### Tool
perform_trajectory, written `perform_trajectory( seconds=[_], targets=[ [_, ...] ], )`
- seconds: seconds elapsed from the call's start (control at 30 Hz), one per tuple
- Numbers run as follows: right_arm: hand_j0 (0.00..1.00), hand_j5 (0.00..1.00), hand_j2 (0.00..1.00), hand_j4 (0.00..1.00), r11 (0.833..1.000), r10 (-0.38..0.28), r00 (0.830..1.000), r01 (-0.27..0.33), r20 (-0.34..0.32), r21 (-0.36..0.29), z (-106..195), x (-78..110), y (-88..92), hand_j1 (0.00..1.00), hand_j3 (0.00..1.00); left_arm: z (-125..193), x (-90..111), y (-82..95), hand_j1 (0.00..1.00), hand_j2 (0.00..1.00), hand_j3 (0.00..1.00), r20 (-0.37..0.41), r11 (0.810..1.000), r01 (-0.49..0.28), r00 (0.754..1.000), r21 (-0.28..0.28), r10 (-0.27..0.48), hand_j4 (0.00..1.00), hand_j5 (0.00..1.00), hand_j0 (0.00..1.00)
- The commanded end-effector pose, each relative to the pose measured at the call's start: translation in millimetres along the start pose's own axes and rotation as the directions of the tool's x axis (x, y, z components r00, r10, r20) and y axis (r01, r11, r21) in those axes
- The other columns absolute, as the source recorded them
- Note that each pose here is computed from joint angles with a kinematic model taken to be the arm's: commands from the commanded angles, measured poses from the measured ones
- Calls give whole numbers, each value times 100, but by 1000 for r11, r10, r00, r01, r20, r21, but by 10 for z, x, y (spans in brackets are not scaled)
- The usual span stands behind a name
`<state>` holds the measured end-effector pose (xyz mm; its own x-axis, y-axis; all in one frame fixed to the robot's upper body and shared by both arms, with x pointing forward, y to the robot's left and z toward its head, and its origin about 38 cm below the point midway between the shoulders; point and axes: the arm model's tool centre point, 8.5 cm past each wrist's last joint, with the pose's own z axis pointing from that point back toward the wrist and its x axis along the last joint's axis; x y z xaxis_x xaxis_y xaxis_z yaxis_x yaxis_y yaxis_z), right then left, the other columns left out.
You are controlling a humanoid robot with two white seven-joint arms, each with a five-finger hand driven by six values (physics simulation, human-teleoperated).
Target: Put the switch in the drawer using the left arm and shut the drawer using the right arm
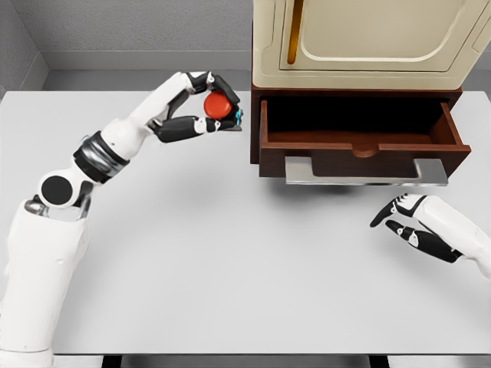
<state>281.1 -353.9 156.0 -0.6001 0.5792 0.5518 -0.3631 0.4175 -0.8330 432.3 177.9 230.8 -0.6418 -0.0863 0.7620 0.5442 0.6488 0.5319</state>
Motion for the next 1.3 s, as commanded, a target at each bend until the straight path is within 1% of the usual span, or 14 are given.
perform_trajectory(
  seconds=[0.0, 0.13, 0.33, 0.5, 0.53, 0.67, 0.77, 0.83, 0.97, 1.07, 1.13, 1.2, 1.23, 1.27],
  targets=[
    [48, 48, 48, 48, 1000, -9, 1000, 9, 2, -6, -7, 3, 3, 48, 48, -80, -9, -57, 42, 42, 42, -5, 1000, -27, 1000, 3, 27, 42, 42, 42],
    [49, 49, 49, 49, 1000, -5, 1000, 5, 5, -12, -21, 6, -15, 49, 49, -211, 27, -98, 42, 42, 42, 8, 999, -37, 999, -7, 37, 42, 42, 42],
    [48, 48, 48, 48, 1000, -1, 1000, 1, 4, -9, -16, 4, -27, 48, 48, -474, 155, -161, 42, 42, 42, 52, 1000, -14, 999, -22, 15, 42, 42, 42],
    [48, 48, 48, 48, 1000, 0, 1000, 0, 4, -9, -15, 3, -31, 48, 48, -635, 212, -233, 42, 42, 42, 66, 1000, 7, 998, -25, -6, 42, 42, 42],
    [48, 48, 48, 48, 1000, 0, 1000, 0, 4, -9, -15, 3, -31, 48, 48, -675, 200, -246, 42, 42, 42, 66, 1000, 0, 998, -26, 2, 42, 42, 42],
    [48, 48, 48, 48, 1000, 2, 1000, -2, 4, -7, -12, 2, -37, 48, 48, -810, 171, -249, 42, 42, 42, 35, 998, 52, 998, -46, -50, 42, 42, 42],
    [48, 48, 48, 48, 1000, 3, 1000, -3, 3, -6, -11, 2, -40, 48, 48, -833, 152, -263, 42, 42, 42, 1, 990, 121, 993, -71, -121, 42, 42, 42],
    [48, 48, 48, 48, 1000, 3, 1000, -3, 3, -4, -10, 2, -37, 48, 48, -891, 163, -310, 42, 42, 42, -13, 979, 173, 984, -106, -176, 42, 42, 42],
    [49, 49, 49, 49, 1000, 4, 1000, -4, 3, -3, -10, 1, -41, 49, 49, -936, 213, -357, 42, 42, 42, -6, 968, 216, 976, -131, -218, 42, 42, 42],
    [49, 49, 49, 49, 1000, 1, 1000, -1, 2, -4, -12, -2, -26, 49, 49, -952, 242, -369, 42, 42, 42, 2, 965, 224, 974, -136, -225, 42, 42, 42],
    [49, 49, 49, 49, 1000, -3, 1000, 3, 5, -6, -23, 2, -9, 49, 49, -983, 266, -350, 42, 42, 42, -2, 955, 260, 965, -145, -263, 42, 42, 42],
    [49, 49, 49, 49, 1000, -1, 1000, 1, 4, -4, -23, 2, -7, 49, 49, -1056, 351, -454, 42, 42, 42, 26, 939, 294, 955, -179, -294, 42, 42, 42],
    [49, 49, 49, 49, 1000, 0, 1000, 0, 3, -1, -20, -3, -3, 49, 49, -1064, 361, -460, 42, 42, 42, 30, 937, 299, 954, -182, -299, 42, 42, 42],
    [49, 49, 49, 49, 1000, 2, 1000, -2, 4, 0, -23, 1, -3, 49, 49, -1063, 348, -466, 42, 42, 42, 21, 928, 322, 946, -190, -324, 42, 42, 42]
  ],
)
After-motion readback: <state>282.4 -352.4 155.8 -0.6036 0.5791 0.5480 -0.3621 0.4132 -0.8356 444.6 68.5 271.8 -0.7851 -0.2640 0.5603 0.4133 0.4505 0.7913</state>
